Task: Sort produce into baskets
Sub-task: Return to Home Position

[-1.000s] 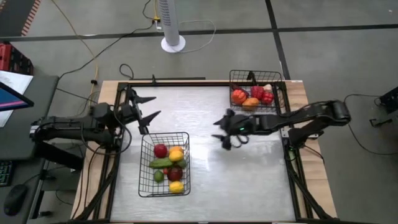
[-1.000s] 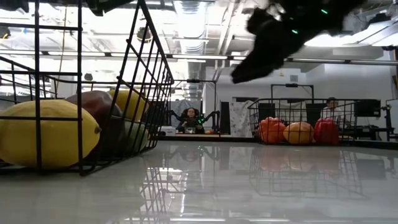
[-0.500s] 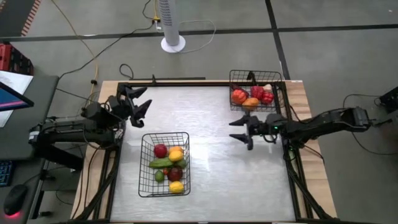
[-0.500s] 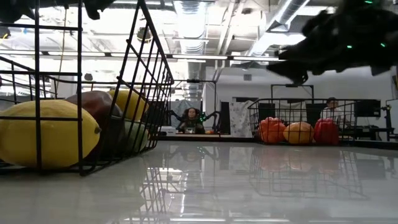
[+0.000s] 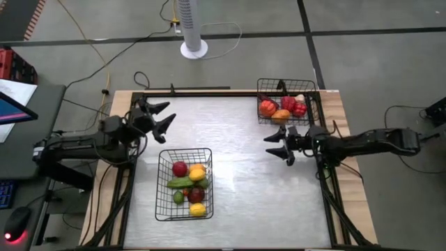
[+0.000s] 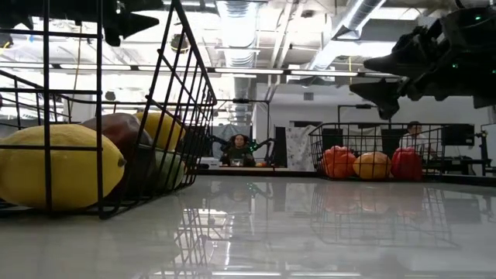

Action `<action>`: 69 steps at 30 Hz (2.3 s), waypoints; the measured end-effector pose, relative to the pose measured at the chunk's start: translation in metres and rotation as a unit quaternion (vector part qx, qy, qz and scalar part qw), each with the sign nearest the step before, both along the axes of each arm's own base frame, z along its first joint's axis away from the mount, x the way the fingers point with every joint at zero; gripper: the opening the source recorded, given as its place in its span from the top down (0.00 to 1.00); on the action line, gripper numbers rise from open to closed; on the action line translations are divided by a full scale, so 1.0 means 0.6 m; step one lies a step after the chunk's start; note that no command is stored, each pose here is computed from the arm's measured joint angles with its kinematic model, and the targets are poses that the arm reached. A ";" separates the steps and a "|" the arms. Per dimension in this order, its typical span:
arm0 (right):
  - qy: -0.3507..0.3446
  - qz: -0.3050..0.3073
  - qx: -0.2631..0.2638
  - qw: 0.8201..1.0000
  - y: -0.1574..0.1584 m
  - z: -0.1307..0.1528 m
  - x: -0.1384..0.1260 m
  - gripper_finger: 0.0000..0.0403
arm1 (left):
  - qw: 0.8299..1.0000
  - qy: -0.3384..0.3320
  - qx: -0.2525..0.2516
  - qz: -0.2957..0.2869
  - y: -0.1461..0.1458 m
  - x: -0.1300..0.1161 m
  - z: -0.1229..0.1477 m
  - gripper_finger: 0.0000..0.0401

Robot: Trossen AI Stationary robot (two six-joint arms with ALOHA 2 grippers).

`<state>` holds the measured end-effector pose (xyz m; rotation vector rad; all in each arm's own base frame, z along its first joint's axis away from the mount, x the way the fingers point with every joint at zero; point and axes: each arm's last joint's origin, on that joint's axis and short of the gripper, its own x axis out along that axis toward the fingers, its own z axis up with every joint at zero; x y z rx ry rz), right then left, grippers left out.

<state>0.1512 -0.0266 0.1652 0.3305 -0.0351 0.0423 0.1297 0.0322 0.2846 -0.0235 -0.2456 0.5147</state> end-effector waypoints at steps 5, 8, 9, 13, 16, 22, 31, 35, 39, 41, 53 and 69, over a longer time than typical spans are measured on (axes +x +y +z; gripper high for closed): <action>-0.010 -0.015 -0.002 1.000 -0.009 0.014 -0.023 0.28 | 1.000 0.009 0.004 -0.027 -0.006 -0.020 0.000 0.36; -0.013 -0.028 -0.016 0.999 -0.011 0.020 -0.040 0.28 | 0.999 0.025 -0.002 -0.022 -0.008 -0.037 -0.005 0.36; -0.016 -0.031 -0.025 0.999 -0.010 0.023 -0.045 0.28 | 0.999 0.027 -0.006 -0.023 -0.009 -0.043 -0.007 0.36; -0.026 -0.049 -0.058 0.997 -0.007 0.028 -0.066 0.28 | 0.999 0.022 -0.022 -0.031 -0.013 -0.061 -0.009 0.36; -0.018 -0.071 -0.061 0.995 -0.008 0.025 -0.077 0.28 | 0.998 0.037 -0.032 -0.028 -0.014 -0.068 -0.016 0.36; -0.026 -0.089 -0.065 0.994 -0.007 0.027 -0.094 0.28 | 0.996 0.075 -0.040 -0.023 -0.013 -0.065 -0.040 0.36; 0.027 -0.103 -0.092 0.990 0.003 0.081 -0.126 0.28 | 0.995 0.088 -0.041 -0.028 -0.011 -0.051 -0.089 0.36; 0.034 -0.105 -0.090 0.990 0.002 0.074 -0.125 0.28 | 0.995 0.078 -0.039 -0.051 -0.014 -0.056 -0.088 0.36; 0.036 -0.105 -0.090 0.990 -0.002 0.055 -0.117 0.28 | 0.993 0.065 -0.031 -0.094 -0.020 -0.064 -0.085 0.36; 0.028 -0.105 -0.092 0.990 -0.003 0.050 -0.114 0.28 | 0.992 0.061 -0.029 -0.103 -0.021 -0.068 -0.086 0.36; -0.011 -0.118 -0.066 0.991 -0.010 0.013 -0.100 0.28 | 0.989 0.053 -0.050 -0.125 -0.022 -0.064 -0.162 0.36; -0.010 -0.125 -0.091 0.988 -0.011 0.013 -0.101 0.28 | 0.994 0.047 -0.057 -0.077 -0.017 -0.059 -0.182 0.36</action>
